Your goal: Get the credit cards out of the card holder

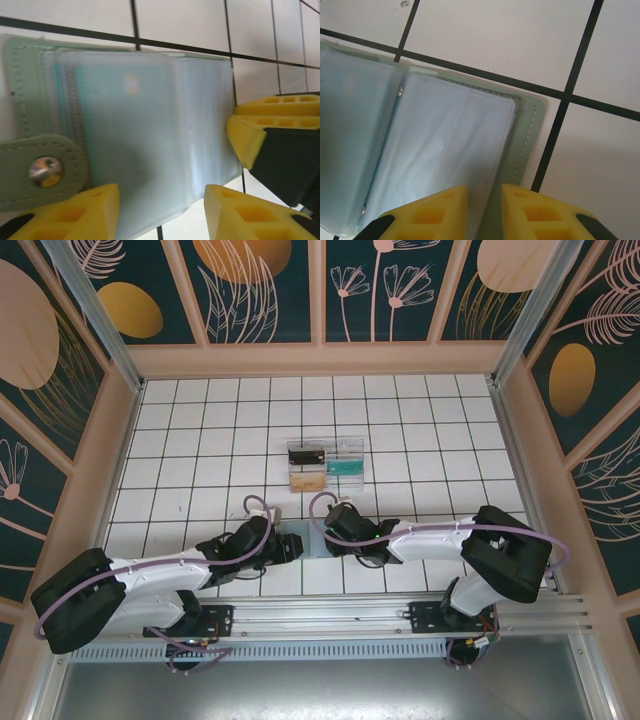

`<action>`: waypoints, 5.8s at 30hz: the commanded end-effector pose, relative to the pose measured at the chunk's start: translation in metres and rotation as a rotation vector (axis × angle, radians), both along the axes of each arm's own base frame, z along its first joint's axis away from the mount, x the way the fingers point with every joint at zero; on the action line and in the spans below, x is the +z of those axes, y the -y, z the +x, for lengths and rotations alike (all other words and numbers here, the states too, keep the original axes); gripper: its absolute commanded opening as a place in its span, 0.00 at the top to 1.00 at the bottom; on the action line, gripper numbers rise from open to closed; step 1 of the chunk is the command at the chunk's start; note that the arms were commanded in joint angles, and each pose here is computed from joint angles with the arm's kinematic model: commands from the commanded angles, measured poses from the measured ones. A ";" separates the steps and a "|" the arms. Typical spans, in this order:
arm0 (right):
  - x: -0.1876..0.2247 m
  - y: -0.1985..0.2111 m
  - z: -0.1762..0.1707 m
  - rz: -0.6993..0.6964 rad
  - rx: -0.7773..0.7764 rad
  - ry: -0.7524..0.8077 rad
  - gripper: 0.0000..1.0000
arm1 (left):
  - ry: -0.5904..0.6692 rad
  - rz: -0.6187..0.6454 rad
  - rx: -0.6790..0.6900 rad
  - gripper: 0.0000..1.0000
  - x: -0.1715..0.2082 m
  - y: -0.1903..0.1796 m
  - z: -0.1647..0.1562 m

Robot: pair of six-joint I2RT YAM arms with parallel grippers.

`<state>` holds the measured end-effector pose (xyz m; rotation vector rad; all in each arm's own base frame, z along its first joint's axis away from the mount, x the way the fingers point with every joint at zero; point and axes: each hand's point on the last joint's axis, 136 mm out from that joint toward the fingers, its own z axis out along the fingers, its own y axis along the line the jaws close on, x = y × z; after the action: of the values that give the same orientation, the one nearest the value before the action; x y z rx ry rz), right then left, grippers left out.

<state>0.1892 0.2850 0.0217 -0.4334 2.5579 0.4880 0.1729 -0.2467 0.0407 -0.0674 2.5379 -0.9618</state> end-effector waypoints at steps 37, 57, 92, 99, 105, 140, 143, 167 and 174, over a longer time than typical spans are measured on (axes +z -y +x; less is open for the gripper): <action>-0.008 -0.009 -0.005 -0.016 0.018 -0.028 0.74 | -0.002 0.087 0.016 0.47 -0.009 -0.007 0.005; -0.003 -0.005 -0.001 -0.016 -0.018 -0.005 0.70 | 0.015 0.037 -0.029 0.01 0.003 0.004 0.004; 0.027 0.028 0.017 0.062 -0.205 0.078 0.58 | 0.012 -0.013 -0.038 0.01 0.008 0.012 0.003; 0.027 0.028 0.016 0.059 -0.203 0.078 0.58 | 0.028 -0.044 -0.058 0.01 0.013 0.017 0.003; 0.027 0.030 0.016 0.058 -0.210 0.077 0.58 | 0.019 -0.037 -0.073 0.01 0.009 0.019 0.002; 0.086 -0.042 0.015 0.331 -0.079 0.007 0.72 | 0.133 0.187 0.141 0.73 0.003 -0.045 0.024; 0.086 -0.058 0.014 0.365 -0.058 -0.033 0.73 | 0.143 0.200 0.128 0.80 0.002 -0.043 0.026; 0.023 -0.055 0.006 0.276 -0.137 -0.252 0.77 | 0.127 0.191 0.100 0.86 -0.011 -0.037 0.024; 0.016 -0.058 0.003 0.302 -0.123 -0.296 0.81 | 0.118 0.195 0.099 0.87 -0.014 -0.038 0.022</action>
<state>0.1950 0.3452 0.0463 -0.1303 2.6732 0.9047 0.1949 -0.2098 0.0280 -0.0761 2.4791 -0.6576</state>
